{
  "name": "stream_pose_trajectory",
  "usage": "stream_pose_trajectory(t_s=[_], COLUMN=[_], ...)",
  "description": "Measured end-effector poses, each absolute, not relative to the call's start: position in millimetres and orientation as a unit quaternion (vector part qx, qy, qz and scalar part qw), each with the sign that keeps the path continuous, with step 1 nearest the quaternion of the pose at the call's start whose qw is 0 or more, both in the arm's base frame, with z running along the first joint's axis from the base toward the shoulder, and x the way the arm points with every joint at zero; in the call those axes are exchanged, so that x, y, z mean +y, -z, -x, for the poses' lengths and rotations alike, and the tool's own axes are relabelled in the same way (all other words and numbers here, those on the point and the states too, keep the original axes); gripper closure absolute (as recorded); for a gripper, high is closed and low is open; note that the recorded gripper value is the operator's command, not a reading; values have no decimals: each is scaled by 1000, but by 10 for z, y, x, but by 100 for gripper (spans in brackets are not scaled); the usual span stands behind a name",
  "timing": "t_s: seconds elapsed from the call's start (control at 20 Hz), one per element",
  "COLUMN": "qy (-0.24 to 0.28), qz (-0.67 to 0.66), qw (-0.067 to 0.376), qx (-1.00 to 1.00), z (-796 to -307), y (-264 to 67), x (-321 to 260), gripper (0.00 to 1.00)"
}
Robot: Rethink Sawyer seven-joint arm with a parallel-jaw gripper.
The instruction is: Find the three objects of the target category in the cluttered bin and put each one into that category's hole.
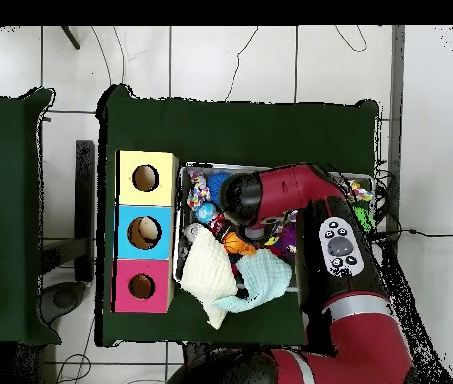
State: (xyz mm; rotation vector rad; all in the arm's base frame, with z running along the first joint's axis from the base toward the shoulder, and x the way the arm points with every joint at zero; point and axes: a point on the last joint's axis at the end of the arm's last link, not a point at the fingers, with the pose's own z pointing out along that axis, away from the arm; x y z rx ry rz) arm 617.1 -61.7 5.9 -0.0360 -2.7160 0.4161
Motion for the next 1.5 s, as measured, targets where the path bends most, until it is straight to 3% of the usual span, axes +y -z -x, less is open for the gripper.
stream_pose_trajectory(t_s=[0.05,0.1,1.5], qy=[-148,-147,-173], qz=[12,12,6], qw=[191,187,194], qx=[-970,-971,-966], z=[-6183,-6194,-6152], y=[-53,-48,94], x=[-614,-613,-624], gripper=[100,0,0])
